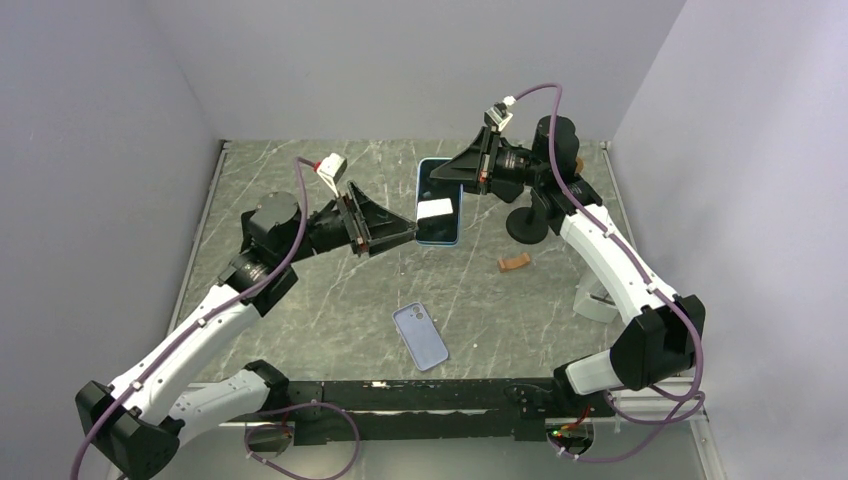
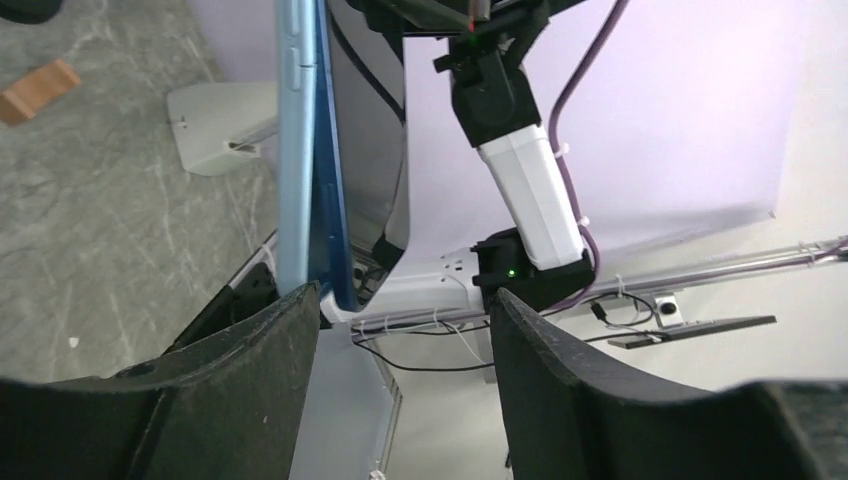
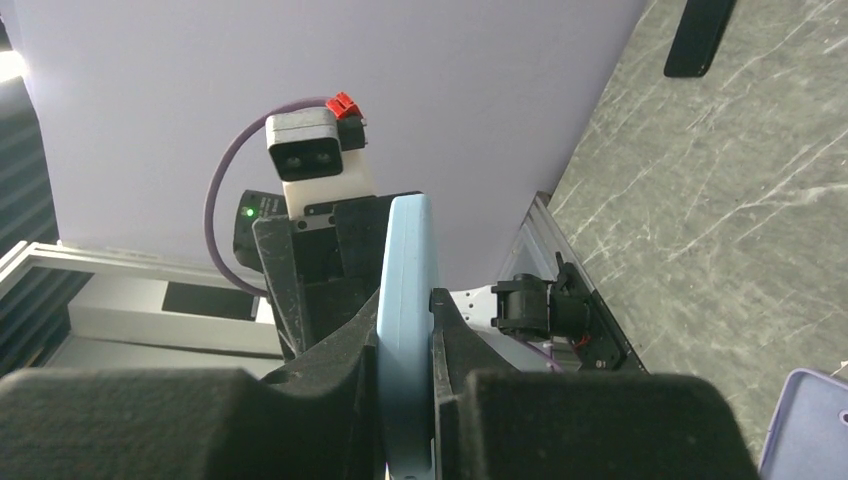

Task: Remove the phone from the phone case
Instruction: Remove the phone case from the phone.

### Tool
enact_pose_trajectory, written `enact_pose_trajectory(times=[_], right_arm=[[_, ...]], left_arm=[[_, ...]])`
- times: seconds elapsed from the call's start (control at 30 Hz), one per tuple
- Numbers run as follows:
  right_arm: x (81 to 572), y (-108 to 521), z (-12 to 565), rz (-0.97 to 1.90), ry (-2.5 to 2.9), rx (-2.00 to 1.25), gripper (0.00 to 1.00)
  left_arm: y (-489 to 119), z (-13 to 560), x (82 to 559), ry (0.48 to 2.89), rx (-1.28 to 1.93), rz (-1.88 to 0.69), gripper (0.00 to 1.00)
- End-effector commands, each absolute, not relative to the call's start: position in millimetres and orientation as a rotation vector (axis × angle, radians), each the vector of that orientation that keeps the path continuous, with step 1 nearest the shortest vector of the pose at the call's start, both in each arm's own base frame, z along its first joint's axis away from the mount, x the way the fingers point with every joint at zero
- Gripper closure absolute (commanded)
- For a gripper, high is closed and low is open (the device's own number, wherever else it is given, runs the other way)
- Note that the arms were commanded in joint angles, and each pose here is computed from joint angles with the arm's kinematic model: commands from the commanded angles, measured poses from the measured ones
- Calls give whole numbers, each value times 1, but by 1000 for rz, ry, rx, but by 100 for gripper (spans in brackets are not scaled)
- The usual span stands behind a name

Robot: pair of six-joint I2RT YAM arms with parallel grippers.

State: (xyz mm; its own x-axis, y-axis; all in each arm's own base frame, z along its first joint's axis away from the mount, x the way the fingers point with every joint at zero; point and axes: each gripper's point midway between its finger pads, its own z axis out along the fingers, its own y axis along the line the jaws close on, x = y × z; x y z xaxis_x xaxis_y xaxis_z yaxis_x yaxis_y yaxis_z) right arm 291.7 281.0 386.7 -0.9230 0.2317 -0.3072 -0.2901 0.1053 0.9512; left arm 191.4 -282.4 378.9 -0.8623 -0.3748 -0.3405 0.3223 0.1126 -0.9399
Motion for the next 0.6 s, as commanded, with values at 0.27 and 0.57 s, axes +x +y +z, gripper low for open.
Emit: enact_pose_trajectory(times=[0.27, 0.57], right_arm=[[279, 276, 423, 1900, 1895, -113, 100], [262, 283, 427, 2007, 1862, -187, 100]], left_arm=[[-295, 404, 181, 1811, 7, -1956, 35], [-310, 419, 194, 1721, 31, -2072, 48]])
